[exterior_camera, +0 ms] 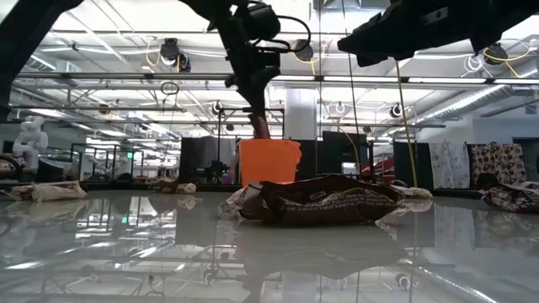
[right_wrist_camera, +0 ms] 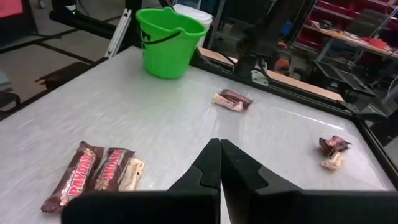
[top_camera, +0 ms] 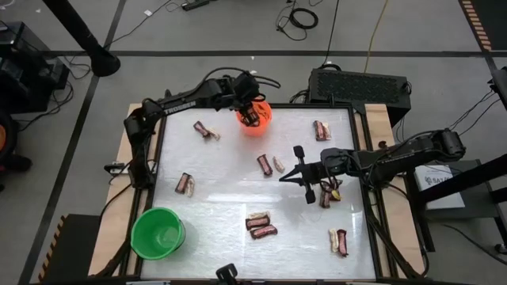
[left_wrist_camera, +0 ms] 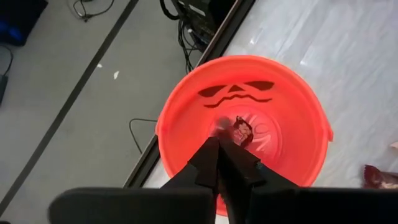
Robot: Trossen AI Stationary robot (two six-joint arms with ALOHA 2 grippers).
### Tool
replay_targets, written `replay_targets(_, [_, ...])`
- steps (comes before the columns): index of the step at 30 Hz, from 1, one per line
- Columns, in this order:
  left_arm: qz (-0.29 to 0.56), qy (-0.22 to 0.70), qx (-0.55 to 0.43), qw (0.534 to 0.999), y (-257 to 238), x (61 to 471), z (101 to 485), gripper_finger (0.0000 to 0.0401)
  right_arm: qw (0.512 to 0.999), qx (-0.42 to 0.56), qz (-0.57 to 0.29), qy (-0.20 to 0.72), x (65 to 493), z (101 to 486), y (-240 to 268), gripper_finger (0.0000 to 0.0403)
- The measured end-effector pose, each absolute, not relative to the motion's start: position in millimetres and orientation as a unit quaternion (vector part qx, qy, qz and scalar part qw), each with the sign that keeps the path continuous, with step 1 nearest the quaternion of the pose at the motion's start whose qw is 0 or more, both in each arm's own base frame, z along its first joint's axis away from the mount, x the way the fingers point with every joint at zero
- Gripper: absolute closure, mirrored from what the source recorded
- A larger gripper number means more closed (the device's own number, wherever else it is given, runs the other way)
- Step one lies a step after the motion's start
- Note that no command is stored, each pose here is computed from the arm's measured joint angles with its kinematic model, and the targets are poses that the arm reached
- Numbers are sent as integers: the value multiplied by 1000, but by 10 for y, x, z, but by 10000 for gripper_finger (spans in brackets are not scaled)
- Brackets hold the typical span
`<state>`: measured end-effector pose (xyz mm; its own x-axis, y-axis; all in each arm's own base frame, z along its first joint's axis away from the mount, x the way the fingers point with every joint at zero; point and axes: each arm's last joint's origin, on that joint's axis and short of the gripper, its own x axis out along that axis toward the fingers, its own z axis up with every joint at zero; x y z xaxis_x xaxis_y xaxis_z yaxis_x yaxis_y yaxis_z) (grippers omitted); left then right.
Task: Sort candy by brand, put in halloween buckets
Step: Put the brown chocolate bar into the orange bucket
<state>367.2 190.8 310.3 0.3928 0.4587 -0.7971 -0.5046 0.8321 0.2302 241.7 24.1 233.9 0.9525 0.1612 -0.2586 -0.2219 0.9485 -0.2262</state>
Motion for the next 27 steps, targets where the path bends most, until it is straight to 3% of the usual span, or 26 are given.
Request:
replay_targets(8, [281, 469, -18, 837, 1808, 3668, 3162, 324, 980, -125, 98, 120, 2417, 2338, 242, 403])
replay_targets(17, [272, 479, -39, 834, 1524, 3389, 3492, 312, 980, -123, 98, 120, 2417, 2338, 242, 403])
replay_targets(22, [176, 558, -99, 805, 1095, 3323, 3433, 312, 982, -106, 96, 122, 2417, 2338, 242, 403])
replay_targets(27, [104, 601, -57, 791, 425, 3436, 3215, 312, 985, -82, 93, 124, 2417, 2338, 242, 403])
